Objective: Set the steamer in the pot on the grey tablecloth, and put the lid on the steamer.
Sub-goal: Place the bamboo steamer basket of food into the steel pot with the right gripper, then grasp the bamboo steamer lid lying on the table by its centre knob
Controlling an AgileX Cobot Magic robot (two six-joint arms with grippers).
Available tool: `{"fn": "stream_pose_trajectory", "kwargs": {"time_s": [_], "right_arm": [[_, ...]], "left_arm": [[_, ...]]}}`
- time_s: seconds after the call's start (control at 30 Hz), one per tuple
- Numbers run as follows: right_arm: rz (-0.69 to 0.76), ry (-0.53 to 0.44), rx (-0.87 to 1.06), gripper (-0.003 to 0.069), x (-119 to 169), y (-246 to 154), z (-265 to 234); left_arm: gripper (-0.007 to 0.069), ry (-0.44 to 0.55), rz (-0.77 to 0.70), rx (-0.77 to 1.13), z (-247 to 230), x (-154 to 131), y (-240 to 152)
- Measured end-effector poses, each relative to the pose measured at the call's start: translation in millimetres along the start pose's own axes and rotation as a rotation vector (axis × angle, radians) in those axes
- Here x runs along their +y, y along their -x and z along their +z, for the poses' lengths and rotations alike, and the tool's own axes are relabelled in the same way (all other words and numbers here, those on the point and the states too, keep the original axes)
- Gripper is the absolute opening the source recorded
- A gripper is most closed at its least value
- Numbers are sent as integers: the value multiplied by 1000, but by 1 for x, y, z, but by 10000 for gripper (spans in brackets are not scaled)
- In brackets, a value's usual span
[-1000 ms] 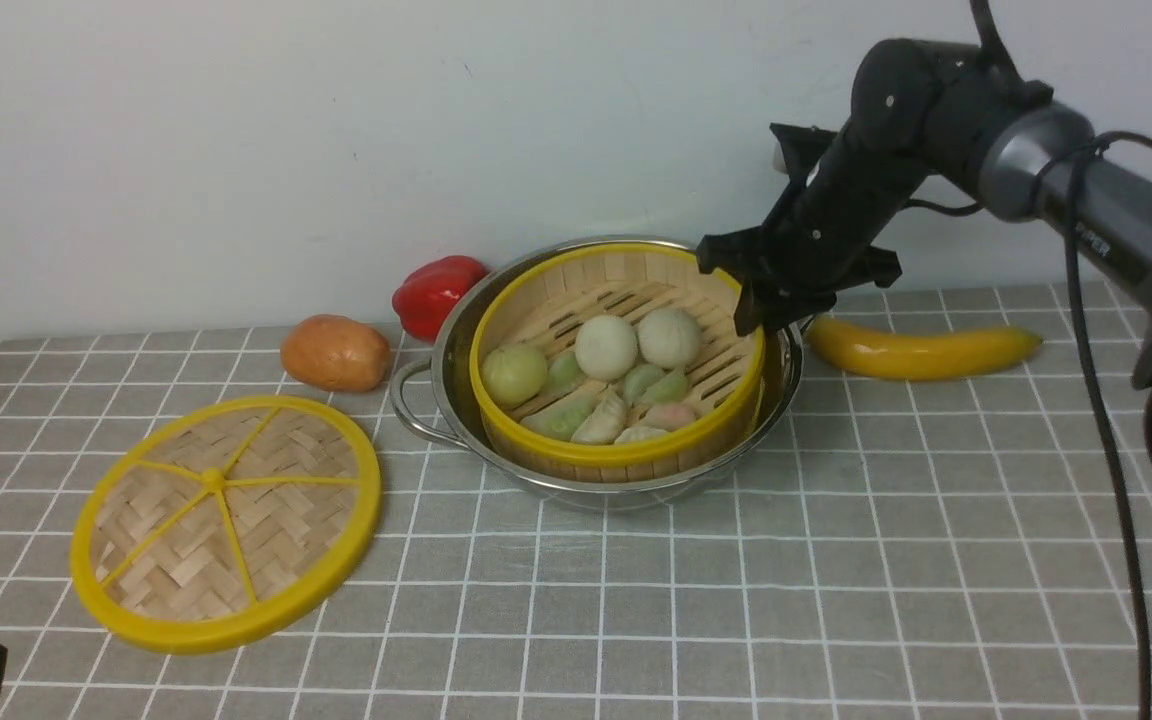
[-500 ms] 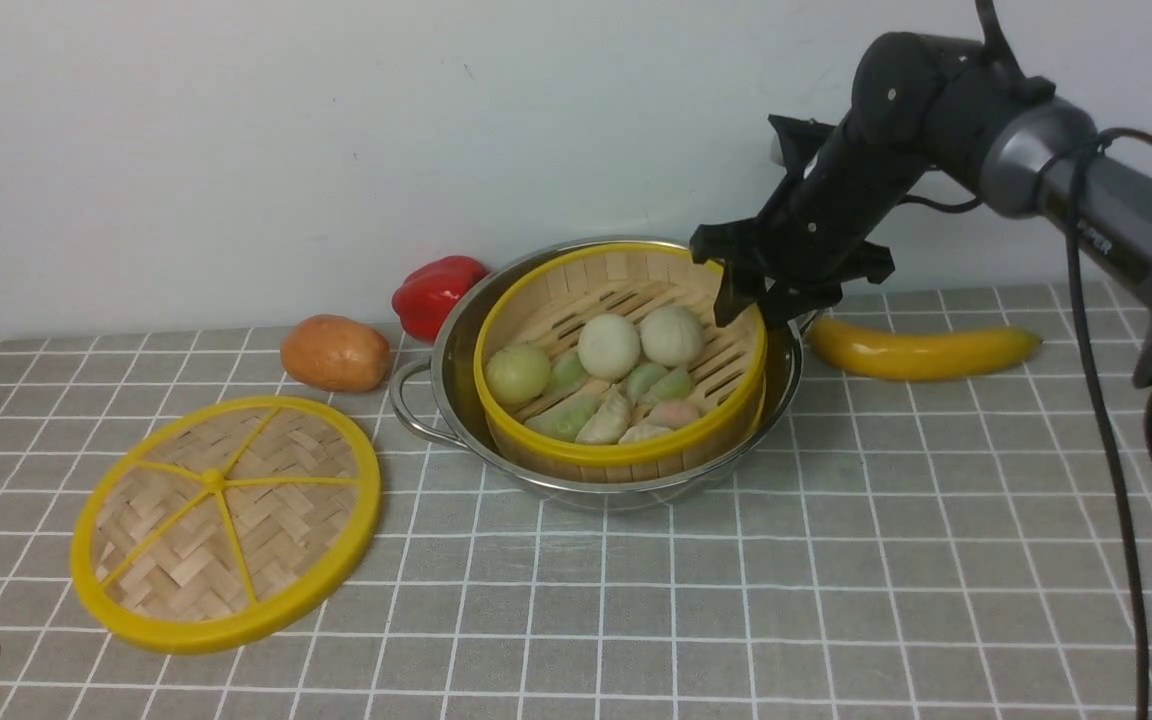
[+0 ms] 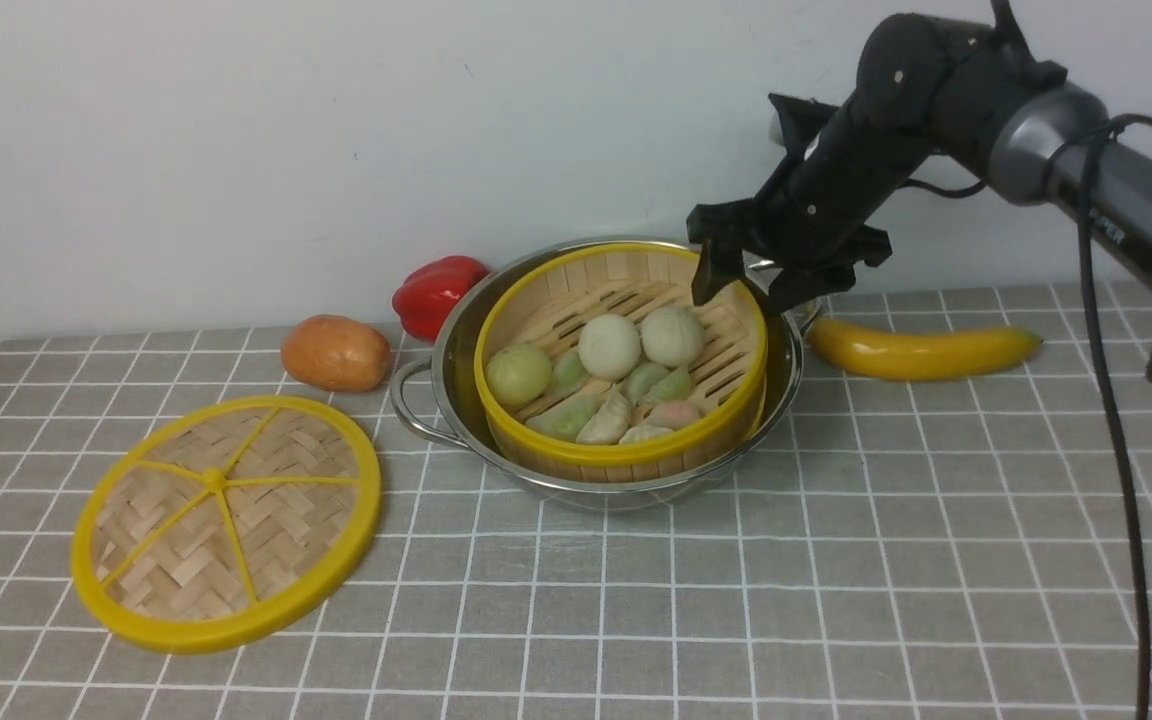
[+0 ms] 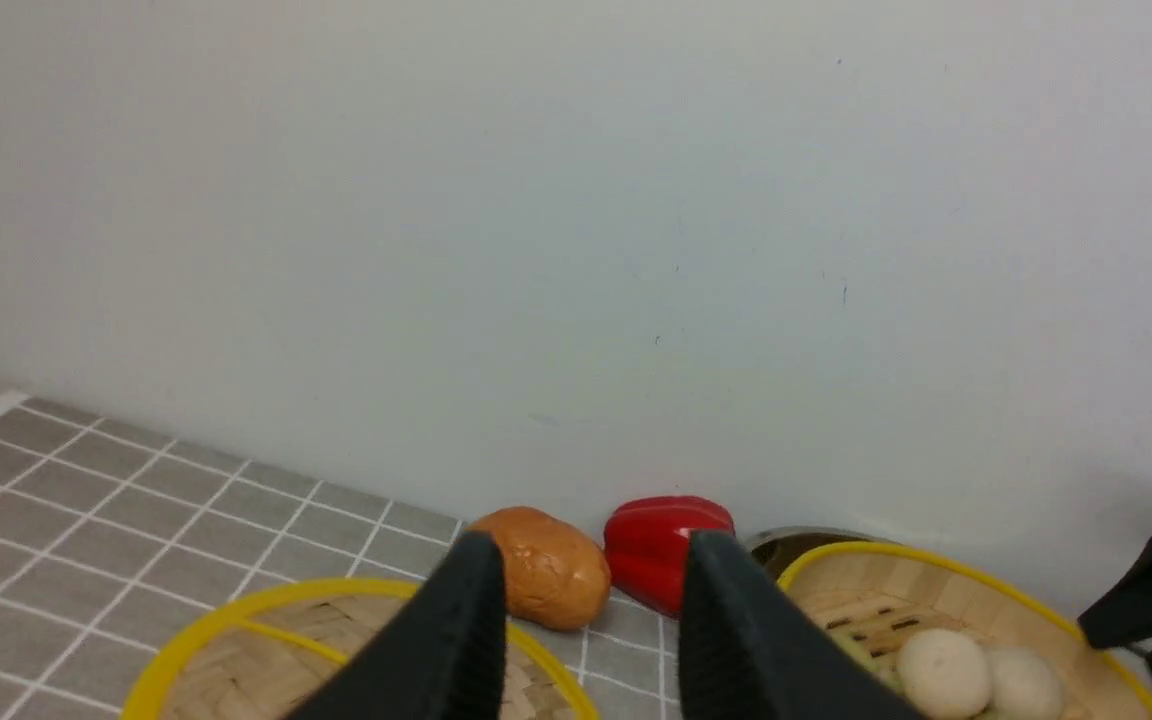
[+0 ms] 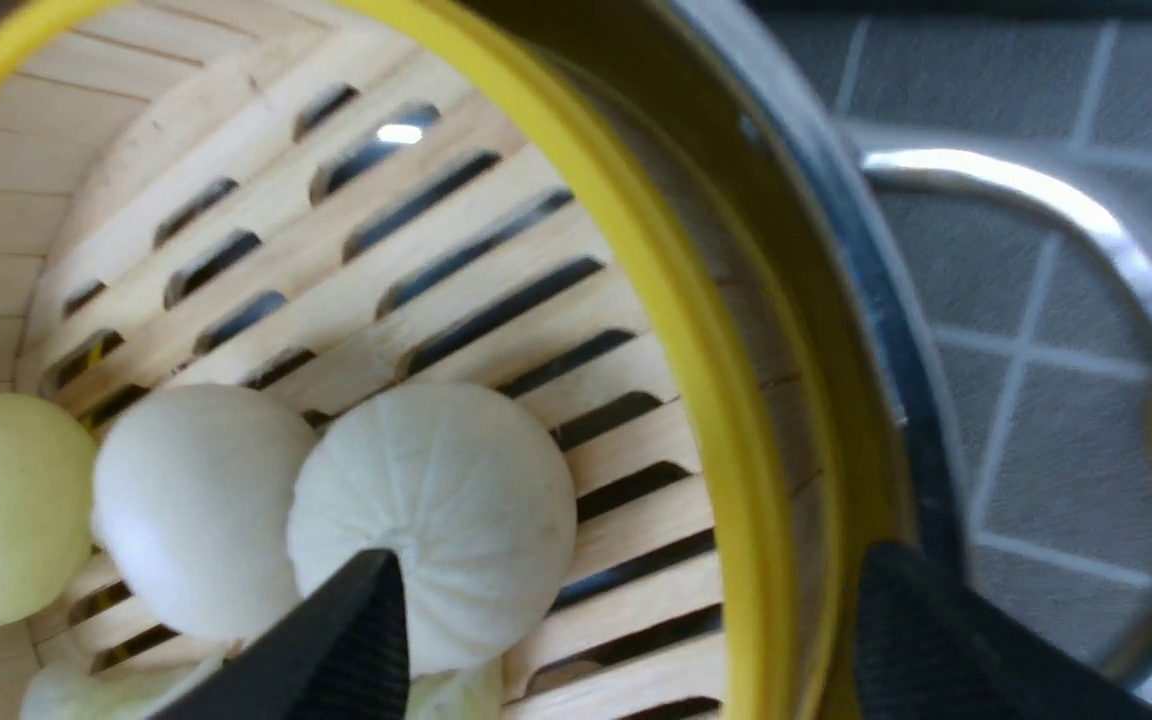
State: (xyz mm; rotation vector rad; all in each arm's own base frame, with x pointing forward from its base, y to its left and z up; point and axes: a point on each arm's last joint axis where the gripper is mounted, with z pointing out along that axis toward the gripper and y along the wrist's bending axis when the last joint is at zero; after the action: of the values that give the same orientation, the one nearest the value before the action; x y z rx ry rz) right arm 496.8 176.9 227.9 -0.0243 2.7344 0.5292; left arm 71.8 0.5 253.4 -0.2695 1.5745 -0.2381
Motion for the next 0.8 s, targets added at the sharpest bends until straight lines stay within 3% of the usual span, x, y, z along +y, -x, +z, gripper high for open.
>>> {"fn": "stream_pose_trajectory", "kwargs": {"time_s": [0.1,0.3,0.6,0.8], "right_arm": [[-46,-30,-47,568,3,4,-21],[-180,-129,-290,558,22,12,-141],[-304,-8,-583,514,56,-38,-308],[-346,10,-597,479,51,-98,-360]], "left_arm": [[243,8,20,93,12,-4,8],[243,43,51,416,75,-15,31],[243,96,144,834,195,-15,44],[243,258,212,1105,255,1,39]]}}
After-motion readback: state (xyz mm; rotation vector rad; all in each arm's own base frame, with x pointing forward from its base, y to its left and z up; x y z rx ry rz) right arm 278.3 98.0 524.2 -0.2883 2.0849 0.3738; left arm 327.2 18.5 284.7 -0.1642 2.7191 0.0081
